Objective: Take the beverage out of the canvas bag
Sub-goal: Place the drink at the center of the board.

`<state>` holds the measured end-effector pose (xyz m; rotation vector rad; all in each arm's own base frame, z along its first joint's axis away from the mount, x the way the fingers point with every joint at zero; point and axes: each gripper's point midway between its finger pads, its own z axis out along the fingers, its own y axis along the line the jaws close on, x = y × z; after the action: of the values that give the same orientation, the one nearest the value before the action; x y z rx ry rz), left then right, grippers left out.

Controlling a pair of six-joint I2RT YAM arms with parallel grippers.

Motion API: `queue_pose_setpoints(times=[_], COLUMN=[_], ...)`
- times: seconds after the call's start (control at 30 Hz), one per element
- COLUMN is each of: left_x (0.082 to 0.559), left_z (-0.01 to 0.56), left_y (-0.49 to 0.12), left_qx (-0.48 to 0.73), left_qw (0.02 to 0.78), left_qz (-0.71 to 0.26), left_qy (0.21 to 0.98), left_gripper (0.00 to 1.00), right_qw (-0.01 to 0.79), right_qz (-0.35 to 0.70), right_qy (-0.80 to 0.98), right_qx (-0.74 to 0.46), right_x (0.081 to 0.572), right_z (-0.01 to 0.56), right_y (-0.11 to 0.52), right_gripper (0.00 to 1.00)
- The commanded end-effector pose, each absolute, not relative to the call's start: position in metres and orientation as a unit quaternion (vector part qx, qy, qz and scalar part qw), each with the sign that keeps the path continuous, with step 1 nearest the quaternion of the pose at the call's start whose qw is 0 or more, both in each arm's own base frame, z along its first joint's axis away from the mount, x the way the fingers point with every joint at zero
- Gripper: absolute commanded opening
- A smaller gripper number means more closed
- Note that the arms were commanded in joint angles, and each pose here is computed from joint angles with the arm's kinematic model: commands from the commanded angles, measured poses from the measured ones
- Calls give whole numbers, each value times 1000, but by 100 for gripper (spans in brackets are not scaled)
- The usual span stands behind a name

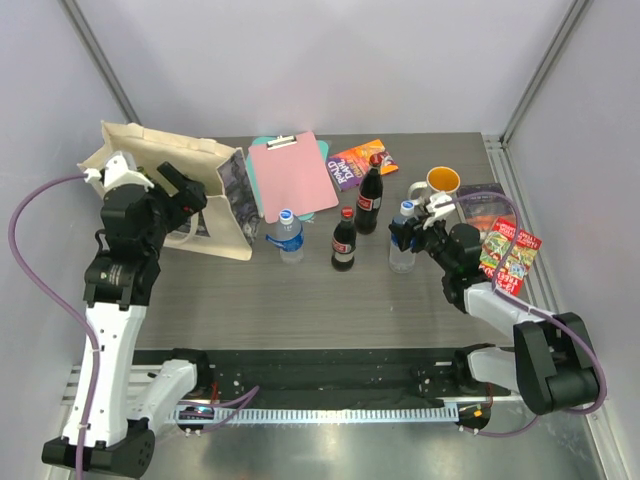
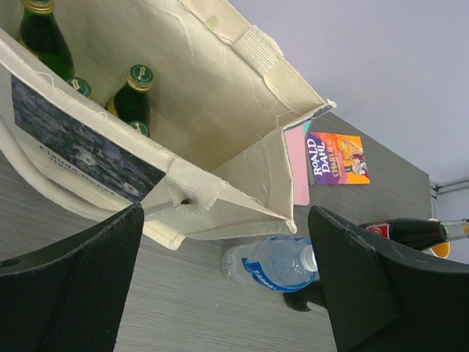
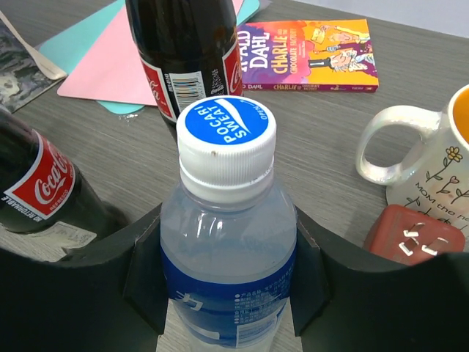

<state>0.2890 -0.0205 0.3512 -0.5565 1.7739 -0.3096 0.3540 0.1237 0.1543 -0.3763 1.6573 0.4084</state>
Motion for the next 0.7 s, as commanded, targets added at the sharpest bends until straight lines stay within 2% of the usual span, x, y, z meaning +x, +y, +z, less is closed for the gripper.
queue_pose_setpoints(times=[0.0,0.1,0.2,0.47,0.67], left_x=[295,298,300,301,301], left_z=[361,359,359,360,366], left_y=[-19,-21,-22,-23,-18], left_qx=[-241,-239,-237,-232,-218], left_qw=[603,601,600,601,597], left_qz=[-135,-137,-139,-137,-114], left_qy=[748,750,751,753,763], left_gripper=[93,93,93,93,93], right_qw=[740,738,737,735,733], right_qz=[170,167,164,164,170], right_qy=[625,628,630,632,623], right_qx=[-182,-183,-182,-181,-214], right_x=[352,345,340,327,315], right_z=[225,218,217,227,265], right_y=[124,122,120,117,123], right_gripper=[58,70,78,86,96])
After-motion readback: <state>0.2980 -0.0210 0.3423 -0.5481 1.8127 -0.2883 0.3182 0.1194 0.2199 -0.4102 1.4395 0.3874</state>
